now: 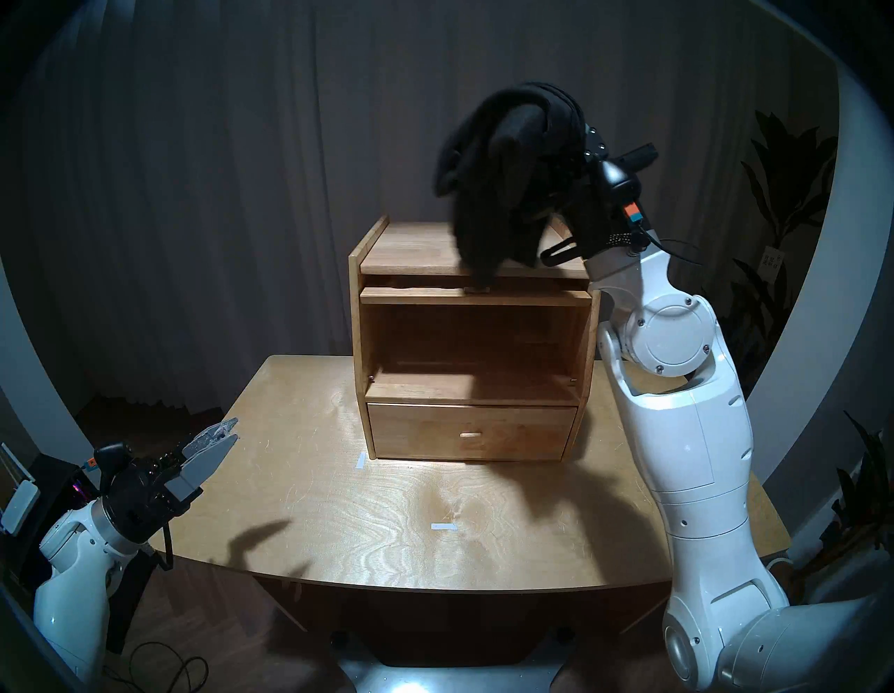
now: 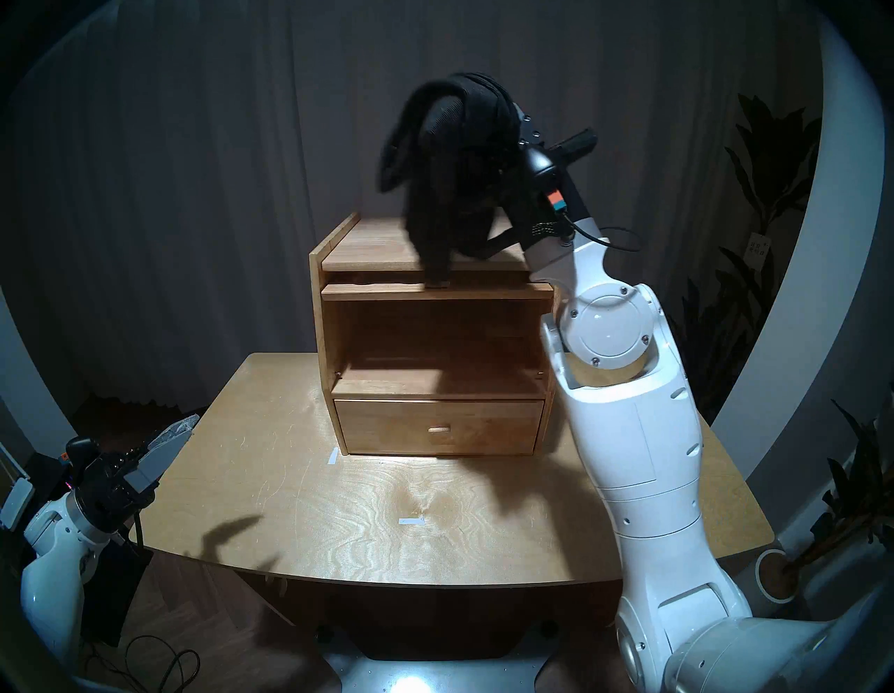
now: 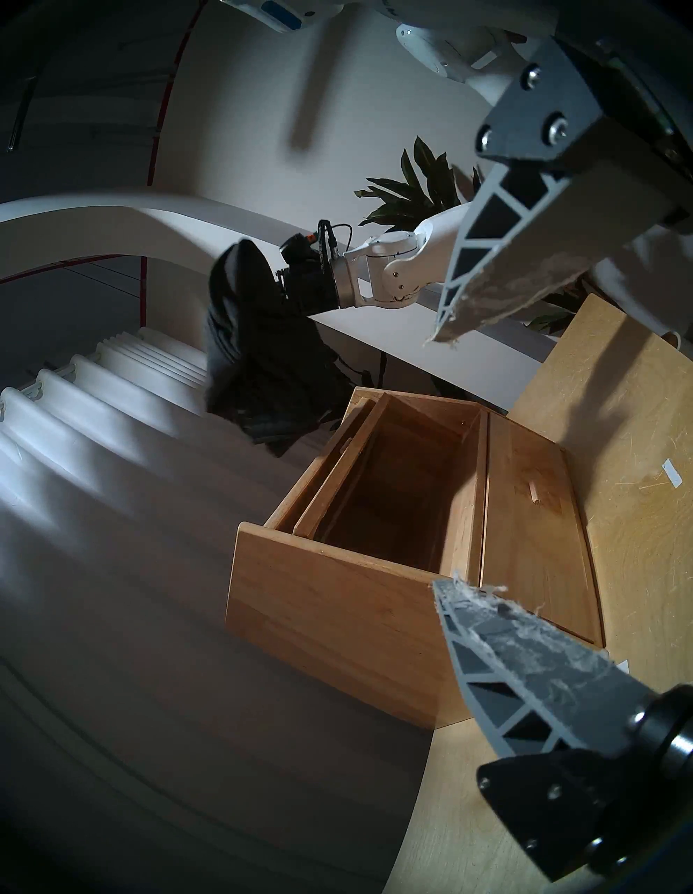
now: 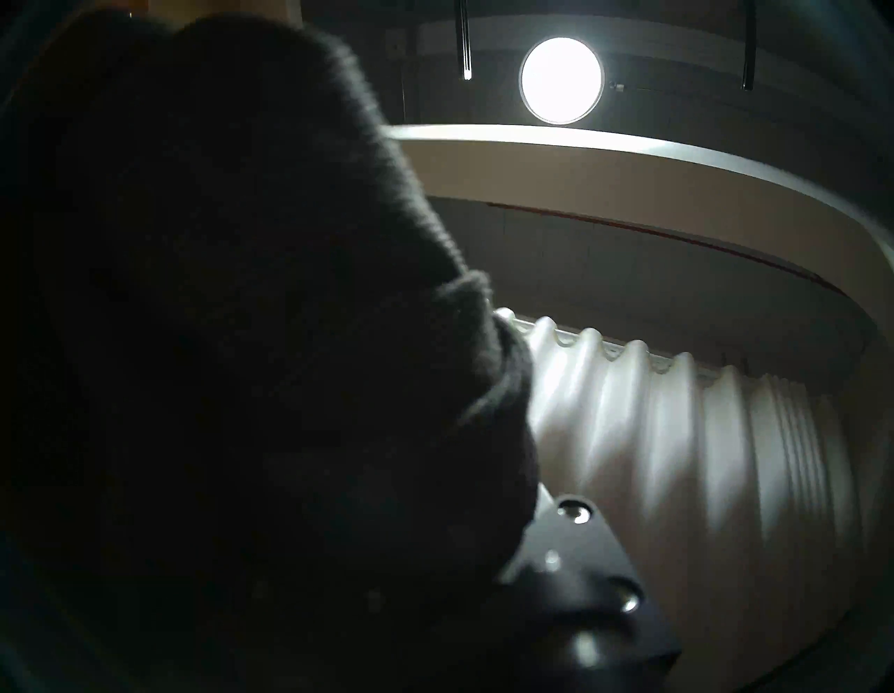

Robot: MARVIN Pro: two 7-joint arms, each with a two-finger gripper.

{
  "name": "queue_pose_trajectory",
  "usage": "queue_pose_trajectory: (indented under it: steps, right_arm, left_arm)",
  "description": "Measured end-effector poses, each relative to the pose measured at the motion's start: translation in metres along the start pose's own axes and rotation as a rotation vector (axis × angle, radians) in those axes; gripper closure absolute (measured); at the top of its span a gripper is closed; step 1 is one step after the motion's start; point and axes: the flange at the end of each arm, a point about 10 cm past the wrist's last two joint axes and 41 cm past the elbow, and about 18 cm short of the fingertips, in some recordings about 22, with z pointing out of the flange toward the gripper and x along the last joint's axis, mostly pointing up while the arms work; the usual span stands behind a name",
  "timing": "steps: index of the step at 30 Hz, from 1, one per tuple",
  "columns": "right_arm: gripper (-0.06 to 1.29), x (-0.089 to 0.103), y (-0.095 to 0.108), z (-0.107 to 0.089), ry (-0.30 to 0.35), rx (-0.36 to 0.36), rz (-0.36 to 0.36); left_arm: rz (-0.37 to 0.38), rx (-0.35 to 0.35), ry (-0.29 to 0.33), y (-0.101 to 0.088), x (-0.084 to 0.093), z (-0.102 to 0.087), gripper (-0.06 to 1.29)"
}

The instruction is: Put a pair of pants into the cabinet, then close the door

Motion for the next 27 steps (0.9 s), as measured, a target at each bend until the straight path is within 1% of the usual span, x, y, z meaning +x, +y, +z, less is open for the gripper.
queue_pose_trajectory:
  steps: [1,2,3,5,6,8,9,10,12,13,15,17,19,21,25,27]
  right_arm:
    - [1.16,0.001,-0.006,0.0,0.003,0.007,0.024]
    - [1.16,0.002,-0.018,-0.001,0.003,0.018,0.07]
    - [1.16,0.002,-0.026,-0.002,-0.001,0.025,0.101]
    - [1.16,-0.002,-0.045,-0.006,-0.023,0.038,0.173]
    - [1.16,-0.006,-0.057,-0.01,-0.045,0.045,0.217]
    - [1.16,-0.013,-0.071,-0.015,-0.081,0.053,0.27]
    - [1.16,-0.022,-0.089,-0.023,-0.128,0.054,0.334]
    - [1.16,-0.029,-0.102,-0.03,-0.168,0.045,0.382]
    - [1.16,-0.036,-0.113,-0.038,-0.211,0.022,0.435]
    - [1.16,-0.042,-0.119,-0.045,-0.242,0.002,0.472]
    - [1.16,-0.048,-0.126,-0.056,-0.287,-0.046,0.524]
    - [1.16,-0.051,-0.129,-0.064,-0.313,-0.083,0.555]
    - [1.16,-0.056,-0.132,-0.077,-0.351,-0.146,0.594]
    - [1.16,-0.06,-0.132,-0.088,-0.376,-0.198,0.613]
    - [1.16,-0.064,-0.131,-0.104,-0.411,-0.277,0.63]
    - [1.16,-0.066,-0.135,-0.12,-0.449,-0.334,0.646]
  left_arm:
    - [0.0,-0.001,0.0,0.0,0.0,0.0,-0.02]
    - [0.001,-0.003,0.001,0.0,0.0,0.0,-0.02]
    - [0.002,-0.004,0.001,0.0,0.0,0.0,-0.02]
    - [0.003,-0.007,0.002,0.0,0.001,0.0,-0.02]
    - [0.004,-0.009,0.002,0.0,0.001,0.0,-0.02]
    - [0.005,-0.011,0.003,0.001,0.001,0.0,-0.02]
    - [0.007,-0.015,0.004,0.001,0.001,0.0,-0.02]
    - [0.008,-0.018,0.005,0.001,0.001,0.0,-0.02]
    - [0.009,-0.022,0.007,0.001,0.002,0.0,-0.02]
    - [0.011,-0.025,0.008,0.001,0.002,0.0,-0.02]
    - [0.013,-0.031,0.01,0.001,0.002,0.0,-0.02]
    - [0.014,-0.034,0.011,0.001,0.002,0.0,-0.02]
    - [0.017,-0.039,0.012,0.001,0.003,-0.001,-0.02]
    - [0.018,-0.044,0.014,0.001,0.003,-0.001,-0.02]
    - [0.02,-0.051,0.015,0.001,0.003,-0.001,-0.02]
    - [0.023,-0.057,0.017,0.001,0.003,-0.002,-0.02]
